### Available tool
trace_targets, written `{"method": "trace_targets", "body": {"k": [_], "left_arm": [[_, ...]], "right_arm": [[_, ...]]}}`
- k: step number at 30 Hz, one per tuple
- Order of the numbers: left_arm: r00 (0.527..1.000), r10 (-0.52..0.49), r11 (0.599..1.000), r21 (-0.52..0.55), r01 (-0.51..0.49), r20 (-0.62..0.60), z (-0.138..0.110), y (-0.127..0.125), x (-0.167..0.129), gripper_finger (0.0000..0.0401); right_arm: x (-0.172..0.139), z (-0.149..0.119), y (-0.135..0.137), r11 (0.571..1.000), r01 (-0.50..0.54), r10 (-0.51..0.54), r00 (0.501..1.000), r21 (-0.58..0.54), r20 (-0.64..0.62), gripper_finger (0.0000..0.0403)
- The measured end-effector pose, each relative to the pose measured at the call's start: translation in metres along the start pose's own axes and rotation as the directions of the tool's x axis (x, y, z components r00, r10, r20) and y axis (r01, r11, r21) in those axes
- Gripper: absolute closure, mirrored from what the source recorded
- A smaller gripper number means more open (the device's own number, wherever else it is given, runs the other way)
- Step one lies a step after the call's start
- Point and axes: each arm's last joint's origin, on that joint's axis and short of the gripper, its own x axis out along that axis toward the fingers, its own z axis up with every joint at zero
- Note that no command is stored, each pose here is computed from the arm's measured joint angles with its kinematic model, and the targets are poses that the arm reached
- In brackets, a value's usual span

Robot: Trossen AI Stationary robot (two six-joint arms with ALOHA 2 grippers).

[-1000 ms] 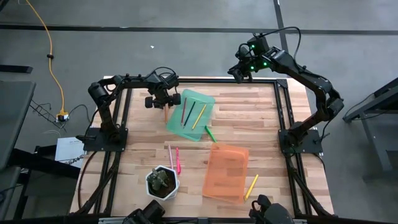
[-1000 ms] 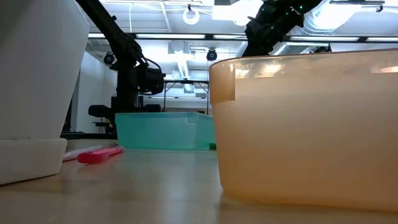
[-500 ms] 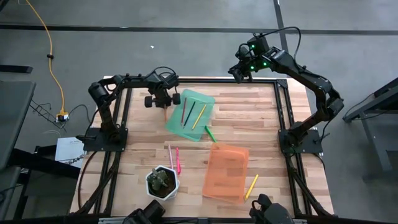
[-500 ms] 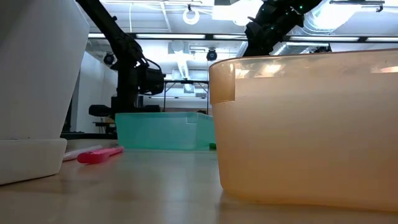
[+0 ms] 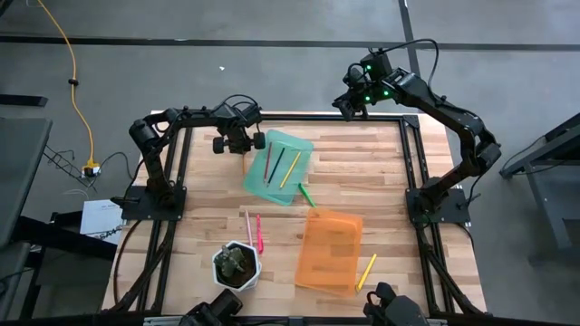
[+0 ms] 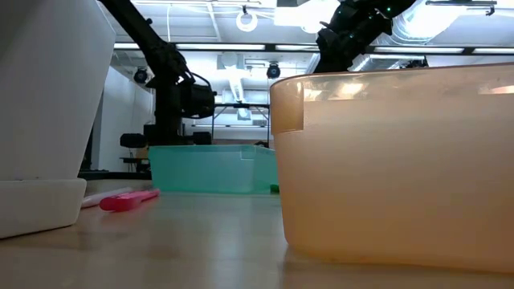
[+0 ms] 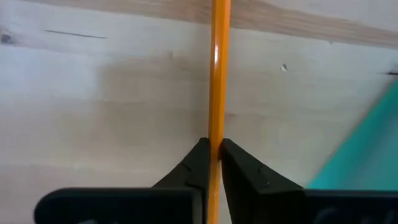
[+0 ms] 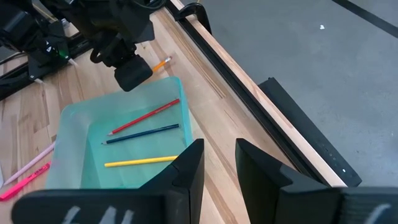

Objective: Sort pens & pencils
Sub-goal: Put the orange pencil into the green bin

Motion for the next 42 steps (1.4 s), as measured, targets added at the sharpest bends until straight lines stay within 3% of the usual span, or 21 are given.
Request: {"method": "trace_targets", "body": {"k": [5,16,27,42], "left_arm": [[1.0,-0.009,1.0,0.025,0.009,-0.013,-0.001,-0.001,0.0,0.0396],[1.0,-0.004,0.999,0.05,0.003,0.018,-0.005,0.003,-0.015,0.0386],[0.988,-0.075,0.994,0.085,0.064,0.134,-0.007,0.006,-0.047,0.0383],[0.956,-0.215,0.963,0.208,0.172,0.202,-0.038,-0.01,-0.075,0.0381]], "right_arm": [[0.0,0.0,0.0,1.0,0.0,0.0,1.0,-0.002,0.001,0.032],[0.0,0.001,0.0,1.0,0.001,-0.001,1.0,-0.008,0.009,0.032],[0.0,0.003,0.0,1.0,0.002,-0.002,1.0,-0.015,0.024,0.032],[0.0,0.003,0.0,1.0,0.003,-0.002,1.0,-0.018,0.03,0.032]]}}
